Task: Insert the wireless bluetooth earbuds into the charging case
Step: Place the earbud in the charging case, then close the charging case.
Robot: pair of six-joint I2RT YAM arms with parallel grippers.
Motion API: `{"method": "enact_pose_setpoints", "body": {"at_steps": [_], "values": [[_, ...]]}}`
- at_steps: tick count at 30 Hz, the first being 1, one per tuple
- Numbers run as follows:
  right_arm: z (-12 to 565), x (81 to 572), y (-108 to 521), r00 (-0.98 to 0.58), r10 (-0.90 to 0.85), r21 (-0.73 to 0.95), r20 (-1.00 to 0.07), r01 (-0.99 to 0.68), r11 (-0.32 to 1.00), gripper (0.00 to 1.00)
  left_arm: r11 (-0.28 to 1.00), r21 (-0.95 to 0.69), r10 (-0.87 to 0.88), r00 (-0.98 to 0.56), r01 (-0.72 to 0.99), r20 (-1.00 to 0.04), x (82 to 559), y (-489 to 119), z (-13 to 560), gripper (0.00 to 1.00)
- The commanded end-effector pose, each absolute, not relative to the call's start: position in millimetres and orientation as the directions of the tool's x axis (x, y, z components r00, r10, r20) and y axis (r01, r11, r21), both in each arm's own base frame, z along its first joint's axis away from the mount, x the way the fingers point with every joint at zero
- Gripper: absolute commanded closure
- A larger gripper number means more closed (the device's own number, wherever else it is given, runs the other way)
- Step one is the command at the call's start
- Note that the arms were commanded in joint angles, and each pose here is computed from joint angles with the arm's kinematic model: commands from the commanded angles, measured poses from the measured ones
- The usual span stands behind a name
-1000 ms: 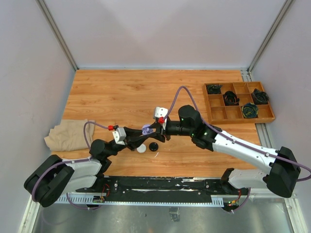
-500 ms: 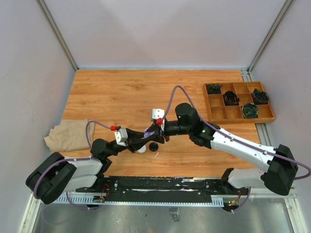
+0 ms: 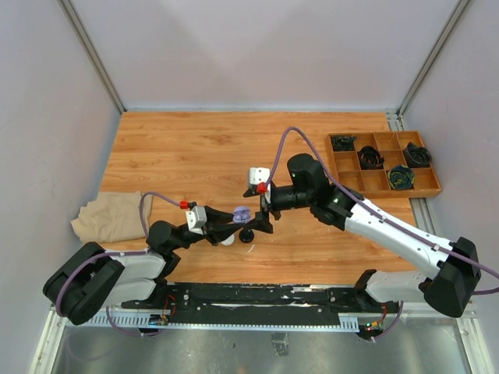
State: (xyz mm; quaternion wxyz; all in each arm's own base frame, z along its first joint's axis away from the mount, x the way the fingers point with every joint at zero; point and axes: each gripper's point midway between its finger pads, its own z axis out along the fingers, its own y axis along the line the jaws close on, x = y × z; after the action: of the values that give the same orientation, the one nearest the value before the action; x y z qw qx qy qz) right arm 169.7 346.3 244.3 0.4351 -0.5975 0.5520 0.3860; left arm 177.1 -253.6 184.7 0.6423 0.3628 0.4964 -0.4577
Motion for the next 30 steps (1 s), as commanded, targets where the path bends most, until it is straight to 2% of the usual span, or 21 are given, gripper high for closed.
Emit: {"method": "enact_pose_setpoints", "body": {"at_steps": [1, 9, 18, 30], "values": [[250.9, 171.0, 342.4, 0.13, -0.343, -0.114, -0.93, -0.991, -0.065, 0.1, 0.286, 0.063, -0.252, 0.138, 0.956, -0.958, 173.7, -257.2, 199.1, 1.0], [234.0, 167.1, 353.7, 0.083, -0.375, -0.03, -0.923, -0.989, -0.145, 0.0, 0.3, 0.063, -0.254, 0.143, 0.952, -0.956, 174.9, -255.6, 200.4, 1.0], [221.2, 162.6, 353.9, 0.055, -0.401, 0.015, -0.914, -0.985, -0.17, 0.01, 0.375, 0.008, -0.256, 0.112, 0.927, -0.96, 189.8, -251.2, 198.2, 1.0], [225.5, 166.0, 347.5, 0.082, -0.408, -0.025, -0.909, -0.989, -0.143, 0.01, 0.437, -0.057, -0.225, 0.048, 0.898, -0.973, 207.5, -250.7, 187.3, 1.0]]}}
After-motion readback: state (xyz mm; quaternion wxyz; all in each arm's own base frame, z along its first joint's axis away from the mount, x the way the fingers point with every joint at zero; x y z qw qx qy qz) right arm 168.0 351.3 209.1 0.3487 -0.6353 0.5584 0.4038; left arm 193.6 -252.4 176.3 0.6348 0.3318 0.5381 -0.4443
